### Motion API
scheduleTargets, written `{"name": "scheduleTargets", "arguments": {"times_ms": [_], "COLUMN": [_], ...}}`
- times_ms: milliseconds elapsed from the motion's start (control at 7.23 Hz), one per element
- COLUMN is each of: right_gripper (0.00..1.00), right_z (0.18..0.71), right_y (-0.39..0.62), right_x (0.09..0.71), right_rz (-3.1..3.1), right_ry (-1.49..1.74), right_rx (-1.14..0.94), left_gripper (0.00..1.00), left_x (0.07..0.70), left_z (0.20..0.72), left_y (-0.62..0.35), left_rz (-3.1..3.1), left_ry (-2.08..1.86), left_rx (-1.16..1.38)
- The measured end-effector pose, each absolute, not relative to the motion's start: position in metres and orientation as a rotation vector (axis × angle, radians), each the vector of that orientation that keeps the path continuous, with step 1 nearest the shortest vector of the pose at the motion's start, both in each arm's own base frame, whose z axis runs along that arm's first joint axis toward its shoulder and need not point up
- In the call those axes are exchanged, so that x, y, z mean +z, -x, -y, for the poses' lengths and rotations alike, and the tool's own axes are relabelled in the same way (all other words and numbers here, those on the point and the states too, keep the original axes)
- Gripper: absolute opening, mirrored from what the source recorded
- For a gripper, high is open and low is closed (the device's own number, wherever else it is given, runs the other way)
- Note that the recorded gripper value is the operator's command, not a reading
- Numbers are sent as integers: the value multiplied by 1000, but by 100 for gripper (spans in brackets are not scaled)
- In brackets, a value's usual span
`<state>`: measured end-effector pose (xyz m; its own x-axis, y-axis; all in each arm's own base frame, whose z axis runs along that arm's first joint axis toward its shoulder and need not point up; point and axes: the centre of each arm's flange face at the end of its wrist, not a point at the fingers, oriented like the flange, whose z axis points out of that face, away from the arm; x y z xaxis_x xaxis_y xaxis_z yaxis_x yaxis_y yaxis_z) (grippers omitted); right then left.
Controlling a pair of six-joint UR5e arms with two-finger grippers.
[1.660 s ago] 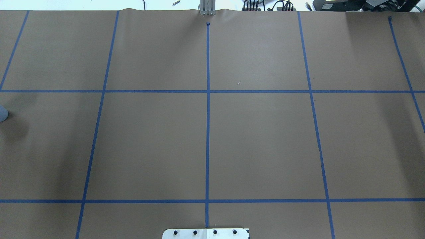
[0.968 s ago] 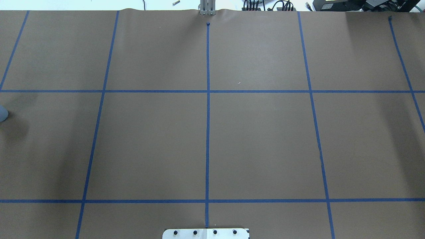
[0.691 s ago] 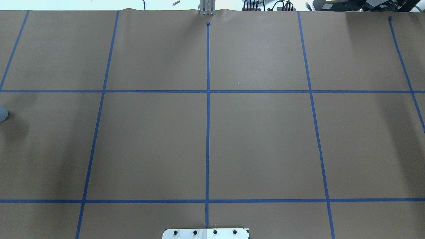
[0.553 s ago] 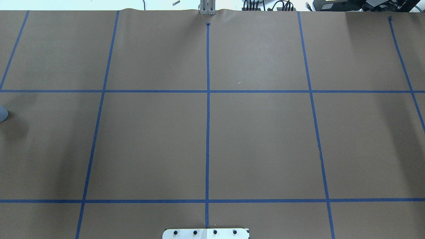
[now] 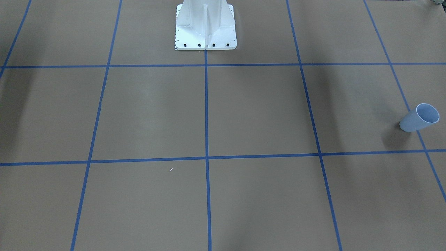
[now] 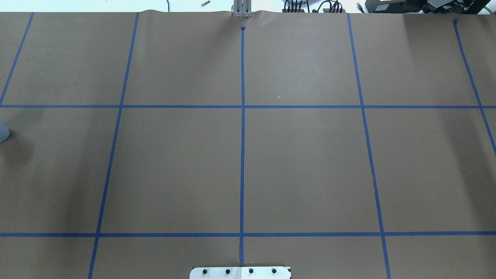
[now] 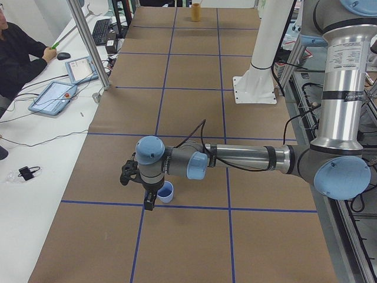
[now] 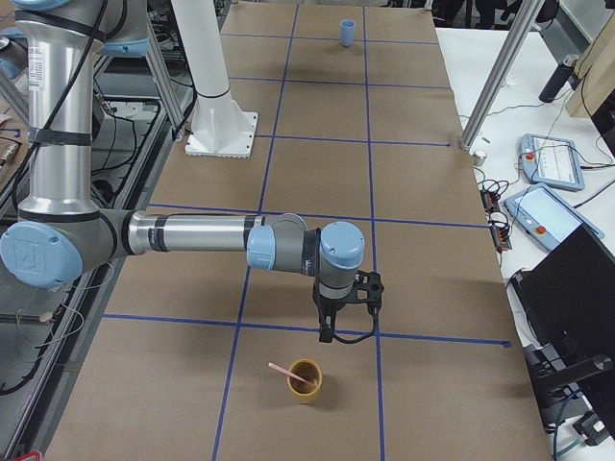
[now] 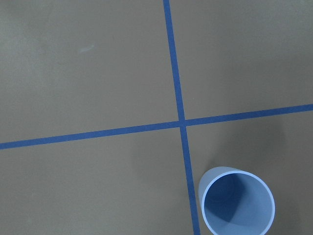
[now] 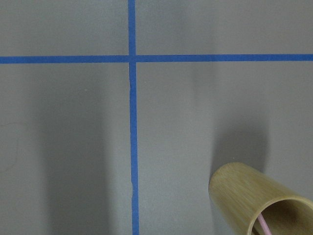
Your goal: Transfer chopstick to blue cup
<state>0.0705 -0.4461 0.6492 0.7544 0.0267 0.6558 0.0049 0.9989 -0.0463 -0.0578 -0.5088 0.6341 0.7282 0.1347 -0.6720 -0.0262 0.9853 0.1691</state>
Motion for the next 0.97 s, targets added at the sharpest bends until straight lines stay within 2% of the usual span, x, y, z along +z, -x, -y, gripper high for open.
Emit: {"name": "scheduleTargets", "arguments": {"times_ms": [968], "right_gripper": [100], "right_z": [450], "right_y": [-70], "right_x": [646], "right_rz": [720], "right_ry": [40], "right_rx": [10], "left_gripper": [99], "left_x": [622], "left_z": [519], "left_y": [54], "left_rz": [-753], "left_ry": [-173], "left_rx": [100]}}
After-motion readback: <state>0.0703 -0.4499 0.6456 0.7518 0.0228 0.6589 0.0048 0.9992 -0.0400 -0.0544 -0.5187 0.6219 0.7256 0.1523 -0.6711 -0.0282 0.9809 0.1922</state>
